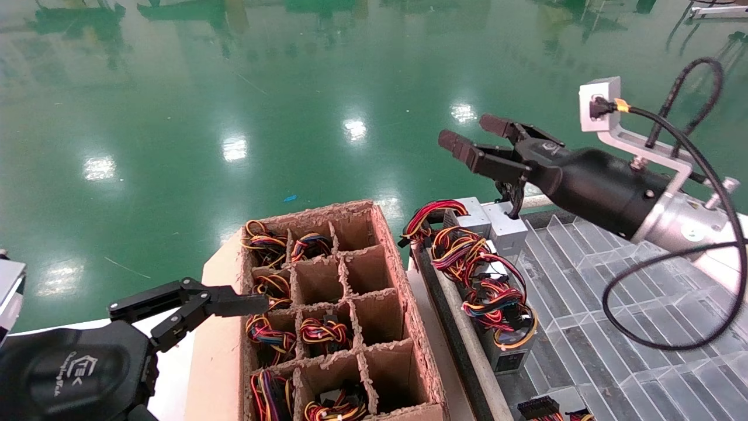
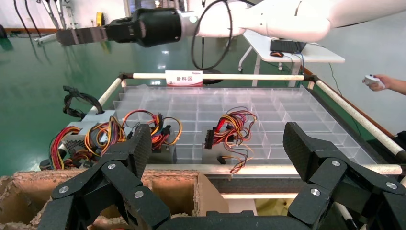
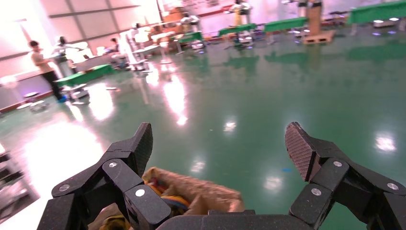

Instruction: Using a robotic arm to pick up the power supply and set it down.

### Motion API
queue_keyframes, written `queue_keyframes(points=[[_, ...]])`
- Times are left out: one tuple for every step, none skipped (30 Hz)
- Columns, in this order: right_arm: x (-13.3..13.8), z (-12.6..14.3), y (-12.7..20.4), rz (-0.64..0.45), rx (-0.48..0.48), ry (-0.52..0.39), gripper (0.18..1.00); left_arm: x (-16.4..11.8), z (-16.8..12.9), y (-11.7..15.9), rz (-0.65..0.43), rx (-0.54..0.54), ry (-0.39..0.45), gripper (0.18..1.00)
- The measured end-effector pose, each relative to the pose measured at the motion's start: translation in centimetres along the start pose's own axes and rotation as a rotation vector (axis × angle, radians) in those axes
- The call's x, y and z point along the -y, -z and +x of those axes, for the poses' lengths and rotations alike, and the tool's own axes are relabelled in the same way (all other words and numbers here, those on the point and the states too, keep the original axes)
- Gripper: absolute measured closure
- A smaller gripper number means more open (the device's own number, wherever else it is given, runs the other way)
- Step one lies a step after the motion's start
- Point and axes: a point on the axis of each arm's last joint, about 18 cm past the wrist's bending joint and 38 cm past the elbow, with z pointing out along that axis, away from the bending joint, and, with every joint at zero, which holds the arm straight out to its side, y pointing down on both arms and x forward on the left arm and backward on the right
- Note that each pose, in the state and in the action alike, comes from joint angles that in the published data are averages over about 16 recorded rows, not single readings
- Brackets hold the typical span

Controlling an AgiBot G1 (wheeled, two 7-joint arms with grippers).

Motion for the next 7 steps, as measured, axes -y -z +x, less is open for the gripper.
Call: queue_keyframes(points=[[0.0, -0.2, 0.1, 0.0, 0.007, 0.002, 0.179, 0.0, 0.0, 0.0, 0.0, 0.0, 0.0, 0.184], [0.0, -0.4, 0.3, 0.0, 0.015, 0.004, 0.179, 0.0, 0.0, 0.0, 0.0, 0.0, 0.0, 0.184], [0.1, -0.5, 0.4, 0.001, 0.023, 0.006, 0.179, 0.0, 0.0, 0.0, 0.0, 0.0, 0.0, 0.184], [0.1, -0.7, 0.6, 0.001, 0.03, 0.009, 0.179, 0.0, 0.0, 0.0, 0.0, 0.0, 0.0, 0.184], [0.1, -0.9, 0.7, 0.001, 0.038, 0.011, 0.179, 0.0, 0.0, 0.0, 0.0, 0.0, 0.0, 0.184], [0.1, -1.1, 0.9, 0.0, 0.046, 0.013, 0.179, 0.0, 0.0, 0.0, 0.0, 0.0, 0.0, 0.184], [0.1, -1.3, 1.0, 0.0, 0.053, 0.015, 0.179, 0.0, 0.0, 0.0, 0.0, 0.0, 0.0, 0.184]])
